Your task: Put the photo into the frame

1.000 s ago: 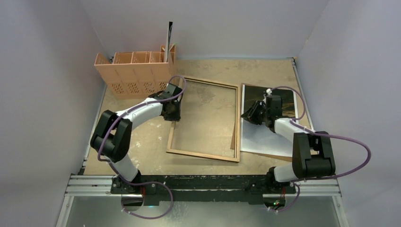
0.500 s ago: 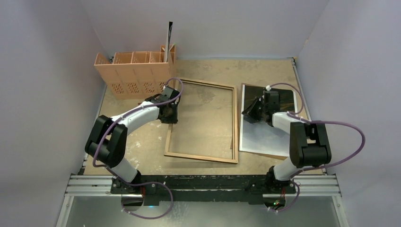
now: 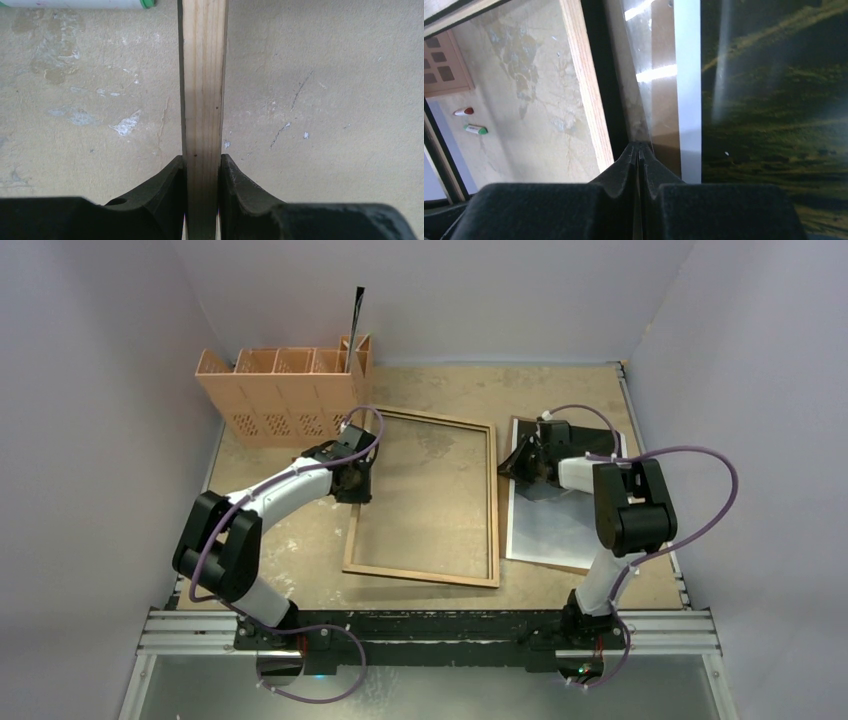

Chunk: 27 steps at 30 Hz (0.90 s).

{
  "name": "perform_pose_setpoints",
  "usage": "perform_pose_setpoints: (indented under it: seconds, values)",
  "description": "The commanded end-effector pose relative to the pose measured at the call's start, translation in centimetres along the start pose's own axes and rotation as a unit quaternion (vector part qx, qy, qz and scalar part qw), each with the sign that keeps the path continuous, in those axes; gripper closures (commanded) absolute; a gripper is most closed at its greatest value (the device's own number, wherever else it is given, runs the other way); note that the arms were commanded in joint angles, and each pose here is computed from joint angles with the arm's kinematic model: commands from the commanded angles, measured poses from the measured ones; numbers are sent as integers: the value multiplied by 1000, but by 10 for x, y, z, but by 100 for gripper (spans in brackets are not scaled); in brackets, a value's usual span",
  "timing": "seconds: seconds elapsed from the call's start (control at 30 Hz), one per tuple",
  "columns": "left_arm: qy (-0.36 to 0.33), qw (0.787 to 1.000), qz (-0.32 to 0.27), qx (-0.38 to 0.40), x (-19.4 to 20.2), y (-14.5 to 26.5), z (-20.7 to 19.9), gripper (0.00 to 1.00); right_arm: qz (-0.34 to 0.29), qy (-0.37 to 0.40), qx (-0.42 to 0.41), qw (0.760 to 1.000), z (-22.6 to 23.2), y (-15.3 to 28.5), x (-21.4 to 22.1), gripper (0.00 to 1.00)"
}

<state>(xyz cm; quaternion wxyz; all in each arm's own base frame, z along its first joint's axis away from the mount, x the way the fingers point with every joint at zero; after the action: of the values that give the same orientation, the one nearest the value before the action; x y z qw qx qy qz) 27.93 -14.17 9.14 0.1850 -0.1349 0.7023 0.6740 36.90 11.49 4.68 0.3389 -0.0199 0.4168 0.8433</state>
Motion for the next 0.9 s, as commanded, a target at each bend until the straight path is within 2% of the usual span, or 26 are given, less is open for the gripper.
perform_pose_setpoints:
  seconds: [0.0,0.23,0.37,0.87]
  values:
    - [13,999,-35,-9,-12,13,5,100,21,1,34,999,-5,-8,6,94]
    - [17,999,-35,8,-14,9,-1,100,33,-10,126,991,-39,0,21,86]
    - [16,999,-37,17,-17,8,-5,100,20,-16,190,982,-59,9,23,83]
    - [19,998,-40,36,-21,1,-13,100,-28,-7,297,954,-86,36,16,77]
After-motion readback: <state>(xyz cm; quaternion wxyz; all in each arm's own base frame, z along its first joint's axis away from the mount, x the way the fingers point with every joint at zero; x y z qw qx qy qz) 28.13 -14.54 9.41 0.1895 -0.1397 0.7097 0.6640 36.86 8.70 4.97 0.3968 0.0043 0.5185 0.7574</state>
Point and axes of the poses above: each gripper's point midway between its finger pads, its own y axis back along the fingers, its own z axis along the line the jaws close on, x = y × z, the point moved 4 cm from there along y, back along the fingers, and after that the axes turned 4 degrees about -y, right-handed, at the moved point
